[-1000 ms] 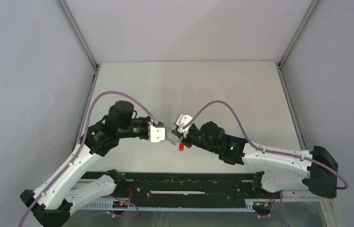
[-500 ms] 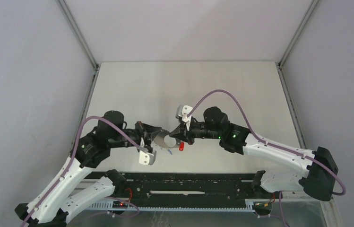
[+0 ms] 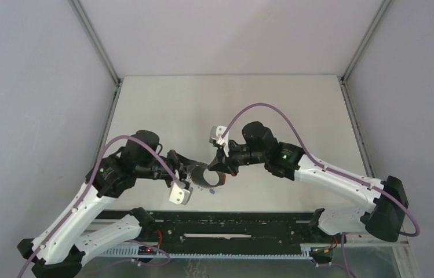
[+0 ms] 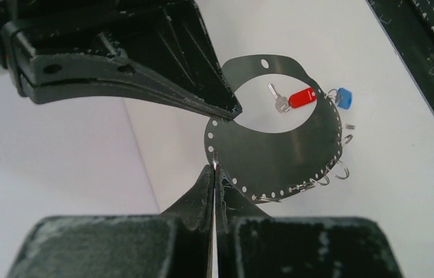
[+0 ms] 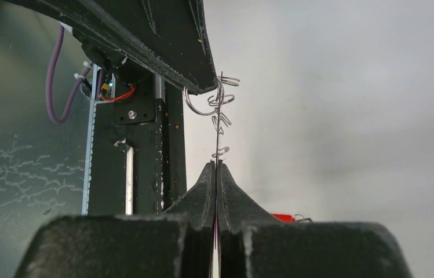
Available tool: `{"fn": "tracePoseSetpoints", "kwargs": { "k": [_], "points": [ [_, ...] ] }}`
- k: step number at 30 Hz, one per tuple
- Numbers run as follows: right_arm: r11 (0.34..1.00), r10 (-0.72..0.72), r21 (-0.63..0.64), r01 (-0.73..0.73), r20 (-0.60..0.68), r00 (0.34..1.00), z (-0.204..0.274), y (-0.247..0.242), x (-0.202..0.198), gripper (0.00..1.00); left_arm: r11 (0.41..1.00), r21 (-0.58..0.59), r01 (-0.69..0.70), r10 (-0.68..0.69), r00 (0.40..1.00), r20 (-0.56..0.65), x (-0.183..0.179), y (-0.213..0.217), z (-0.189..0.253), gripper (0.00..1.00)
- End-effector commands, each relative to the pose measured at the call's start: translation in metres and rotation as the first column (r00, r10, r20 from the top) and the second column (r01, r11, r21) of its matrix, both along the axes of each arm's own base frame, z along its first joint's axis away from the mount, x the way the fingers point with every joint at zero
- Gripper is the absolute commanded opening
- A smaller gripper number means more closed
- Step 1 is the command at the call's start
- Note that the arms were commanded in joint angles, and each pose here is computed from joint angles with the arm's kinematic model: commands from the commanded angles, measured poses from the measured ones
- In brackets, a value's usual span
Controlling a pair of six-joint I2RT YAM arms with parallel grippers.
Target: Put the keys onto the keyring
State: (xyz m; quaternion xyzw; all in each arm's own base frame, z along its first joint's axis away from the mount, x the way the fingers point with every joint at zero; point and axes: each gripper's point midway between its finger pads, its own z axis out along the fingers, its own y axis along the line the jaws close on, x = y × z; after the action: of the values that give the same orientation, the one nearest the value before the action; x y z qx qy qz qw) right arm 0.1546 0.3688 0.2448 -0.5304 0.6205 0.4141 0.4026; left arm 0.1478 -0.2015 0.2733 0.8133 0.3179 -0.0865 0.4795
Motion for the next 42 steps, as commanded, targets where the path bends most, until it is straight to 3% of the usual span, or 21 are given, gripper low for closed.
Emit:
{"fn": "tracePoseSetpoints", "kwargs": {
  "k": [1, 6, 11, 19, 33, 38, 42],
  "points": [
    [0.999, 0.009, -0.038, -0.009, 0.004, 1.000, 0.009, -0.001, 0.000, 0.00, 0.998, 0.064, 0.013, -0.023, 0.988, 0.154, 0.007, 0.010, 0.007, 0.00],
    [0.990, -0.112, -0.078, 0.114, 0.024, 0.993, 0.010, -0.009, 0.018, 0.00, 0.997, 0.074, -0.035, 0.020, 0.981, 0.193, 0.016, 0.014, 0.007, 0.00],
    [0.963, -0.238, -0.110, 0.246, 0.079, 0.968, 0.006, -0.013, 0.032, 0.00, 0.988, 0.035, -0.148, 0.144, 0.984, 0.101, 0.024, 0.014, 0.011, 0.00],
    [0.962, -0.171, -0.217, 0.164, -0.014, 0.985, -0.004, -0.013, 0.015, 0.00, 0.985, 0.135, -0.110, 0.068, 0.957, 0.283, 0.032, 0.027, -0.008, 0.00],
    [0.927, -0.185, -0.347, 0.143, -0.092, 0.978, -0.015, -0.022, 0.011, 0.00, 0.971, 0.224, -0.086, -0.010, 0.918, 0.395, 0.035, 0.035, -0.020, 0.00],
    [0.913, -0.195, -0.384, 0.139, -0.111, 0.974, -0.018, -0.022, 0.011, 0.00, 0.958, 0.272, -0.087, -0.071, 0.850, 0.522, 0.045, 0.038, -0.030, 0.00],
    [0.902, -0.234, -0.397, 0.170, -0.118, 0.965, -0.021, -0.021, 0.014, 0.00, 0.964, 0.237, -0.119, -0.056, 0.782, 0.621, 0.058, 0.034, -0.024, 0.00]
  ]
}}
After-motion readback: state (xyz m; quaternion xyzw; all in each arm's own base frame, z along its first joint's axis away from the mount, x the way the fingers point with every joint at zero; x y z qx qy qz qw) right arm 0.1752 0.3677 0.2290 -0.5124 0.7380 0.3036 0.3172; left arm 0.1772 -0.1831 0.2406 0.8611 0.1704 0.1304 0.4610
